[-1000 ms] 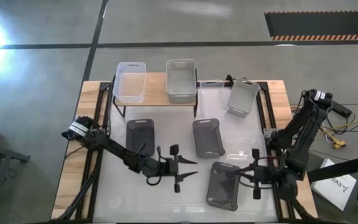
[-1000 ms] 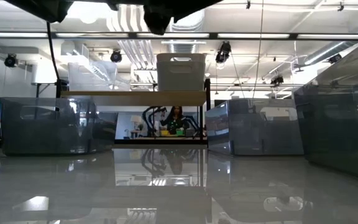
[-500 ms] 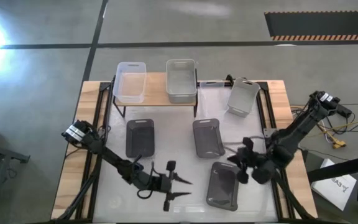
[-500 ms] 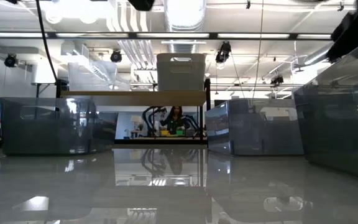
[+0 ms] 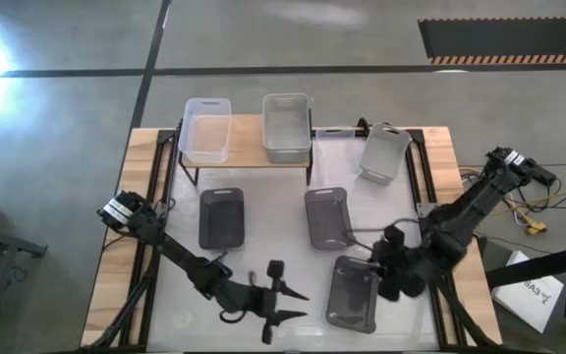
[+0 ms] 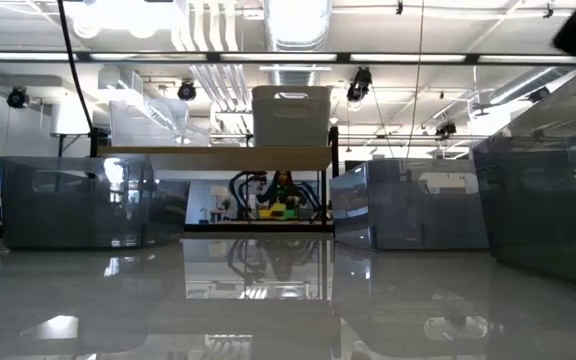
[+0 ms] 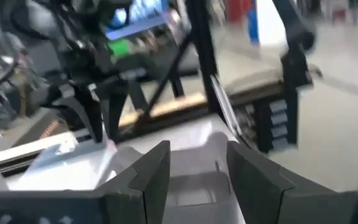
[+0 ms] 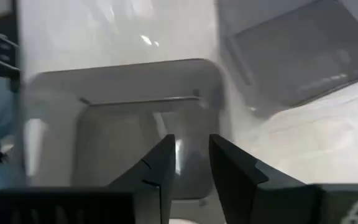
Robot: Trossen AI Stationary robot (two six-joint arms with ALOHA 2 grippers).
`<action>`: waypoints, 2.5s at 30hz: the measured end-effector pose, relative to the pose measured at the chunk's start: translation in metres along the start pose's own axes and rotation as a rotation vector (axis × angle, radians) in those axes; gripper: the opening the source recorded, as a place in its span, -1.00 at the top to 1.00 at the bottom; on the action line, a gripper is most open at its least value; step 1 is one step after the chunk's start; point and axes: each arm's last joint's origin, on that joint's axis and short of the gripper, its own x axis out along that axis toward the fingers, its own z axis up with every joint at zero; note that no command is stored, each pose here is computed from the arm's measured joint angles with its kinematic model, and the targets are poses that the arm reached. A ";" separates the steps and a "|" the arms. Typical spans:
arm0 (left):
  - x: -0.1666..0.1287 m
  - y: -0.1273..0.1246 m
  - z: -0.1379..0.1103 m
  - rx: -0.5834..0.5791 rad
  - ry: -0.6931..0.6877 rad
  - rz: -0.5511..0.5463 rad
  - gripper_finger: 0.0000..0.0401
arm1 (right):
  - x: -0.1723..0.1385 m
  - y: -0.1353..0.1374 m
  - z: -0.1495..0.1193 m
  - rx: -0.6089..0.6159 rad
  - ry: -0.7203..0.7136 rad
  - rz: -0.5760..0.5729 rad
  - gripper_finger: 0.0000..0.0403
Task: Stack baskets on shelf by color
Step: Stack the bottom black bin on top of the top black bin
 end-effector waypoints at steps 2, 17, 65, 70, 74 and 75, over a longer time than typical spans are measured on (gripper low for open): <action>0.012 0.000 0.014 0.030 0.096 -0.051 0.29 | -0.003 0.013 -0.013 0.007 -0.046 -0.005 0.53; 0.112 -0.008 0.011 0.034 0.392 -0.318 0.17 | 0.022 0.084 -0.093 -0.082 -0.349 -0.111 0.77; 0.029 -0.010 0.063 -0.112 0.602 -0.148 1.00 | -0.031 0.144 -0.091 -0.341 -0.572 -0.109 0.81; -0.014 -0.002 0.090 -0.118 0.674 -0.071 1.00 | -0.031 0.144 -0.097 -0.353 -0.602 -0.108 0.81; -0.048 0.012 0.099 -0.139 0.787 0.046 1.00 | -0.025 0.144 -0.102 -0.370 -0.599 -0.121 0.81; -0.055 0.016 0.099 -0.150 0.822 0.069 1.00 | -0.023 0.145 -0.103 -0.377 -0.598 -0.127 0.81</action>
